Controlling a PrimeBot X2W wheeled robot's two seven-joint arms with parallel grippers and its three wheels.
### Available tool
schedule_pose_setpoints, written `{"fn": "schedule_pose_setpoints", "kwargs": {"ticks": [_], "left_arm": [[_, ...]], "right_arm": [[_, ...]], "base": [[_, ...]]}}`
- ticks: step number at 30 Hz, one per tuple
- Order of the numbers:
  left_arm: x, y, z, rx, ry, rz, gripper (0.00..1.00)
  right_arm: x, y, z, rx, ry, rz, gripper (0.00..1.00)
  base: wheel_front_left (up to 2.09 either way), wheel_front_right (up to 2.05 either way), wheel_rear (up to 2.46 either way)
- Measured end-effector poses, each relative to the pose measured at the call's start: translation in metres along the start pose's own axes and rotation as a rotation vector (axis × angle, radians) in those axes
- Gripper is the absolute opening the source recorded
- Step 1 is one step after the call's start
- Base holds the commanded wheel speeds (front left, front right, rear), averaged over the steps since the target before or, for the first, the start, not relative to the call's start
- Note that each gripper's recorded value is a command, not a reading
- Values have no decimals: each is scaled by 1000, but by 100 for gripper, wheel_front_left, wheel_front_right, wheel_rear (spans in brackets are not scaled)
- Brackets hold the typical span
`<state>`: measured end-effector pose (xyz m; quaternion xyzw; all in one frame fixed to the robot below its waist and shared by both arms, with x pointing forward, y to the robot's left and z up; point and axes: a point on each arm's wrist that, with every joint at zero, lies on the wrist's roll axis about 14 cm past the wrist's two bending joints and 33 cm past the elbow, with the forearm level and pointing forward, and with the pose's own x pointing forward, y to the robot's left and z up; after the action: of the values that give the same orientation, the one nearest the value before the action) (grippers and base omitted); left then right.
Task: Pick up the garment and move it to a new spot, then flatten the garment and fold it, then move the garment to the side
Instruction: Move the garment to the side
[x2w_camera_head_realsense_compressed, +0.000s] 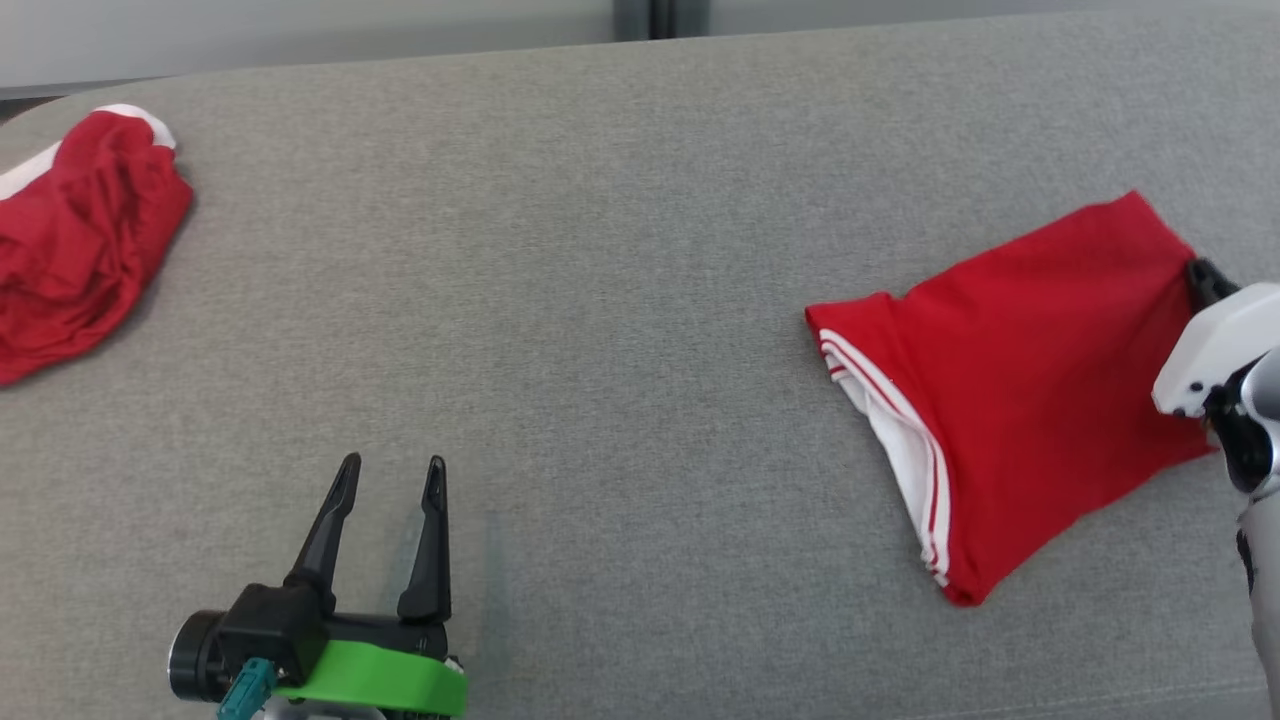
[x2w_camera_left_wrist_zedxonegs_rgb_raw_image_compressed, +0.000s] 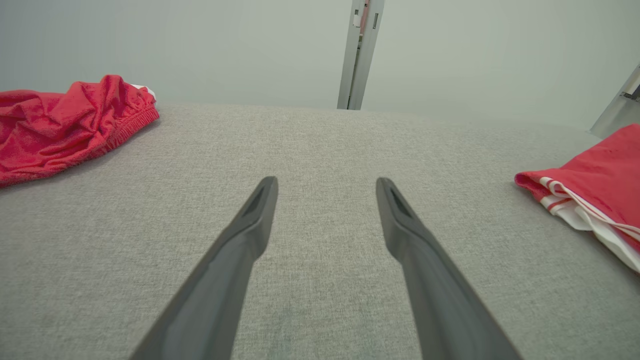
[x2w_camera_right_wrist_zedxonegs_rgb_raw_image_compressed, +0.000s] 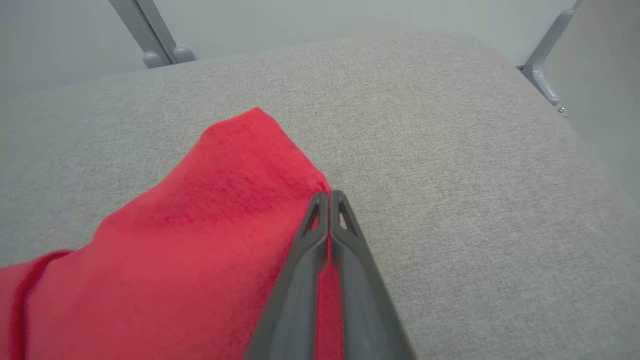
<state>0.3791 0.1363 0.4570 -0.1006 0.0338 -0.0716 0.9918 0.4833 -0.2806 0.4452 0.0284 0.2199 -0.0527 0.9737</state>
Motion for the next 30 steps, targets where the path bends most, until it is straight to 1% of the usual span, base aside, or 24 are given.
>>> {"fn": "schedule_pose_setpoints", "kwargs": {"ticks": [2, 6, 11, 15, 19, 22, 23, 24, 25, 28, 30], "left_arm": [[9, -8, -2, 11, 4, -36, 100], [28, -16, -9, 25, 14, -83, 100], [47, -21, -27, 36, 49, -131, 100], [54, -12, -45, 45, 92, -128, 100], [55, -4, -61, 57, 136, -128, 100], [54, 1, -61, 59, 138, -113, 100], [54, 3, -61, 61, 137, -107, 100], [53, 5, -60, 63, 137, -102, 100], [52, 6, -59, 63, 134, -98, 100], [48, 7, -54, 65, 126, -88, 100], [47, 7, -49, 63, 114, -82, 100]], "right_arm": [[3, -15, 17, 1, -52, -44, 0], [10, -47, 36, -4, -110, -135, 0], [12, -110, 47, -25, -141, -308, 0], [12, -149, 56, -52, -164, -423, 0], [14, -173, 55, -79, -156, -505, 0], [9, -192, 54, -92, -155, -578, 0], [7, -197, 57, -102, -162, -596, 14], [5, -201, 59, -126, -161, -615, 53], [2, -203, 61, -144, -166, -631, 100], [-5, -207, 65, -191, -176, -661, 100], [-7, -202, 73, -214, -209, -651, 100]], "base": [[0, 0, 0], [0, 0, 0], [0, 0, 0], [0, 0, 0], [0, 0, 0], [0, 0, 0], [0, 0, 0], [0, 0, 0], [0, 0, 0], [0, 0, 0], [0, 0, 0]]}}
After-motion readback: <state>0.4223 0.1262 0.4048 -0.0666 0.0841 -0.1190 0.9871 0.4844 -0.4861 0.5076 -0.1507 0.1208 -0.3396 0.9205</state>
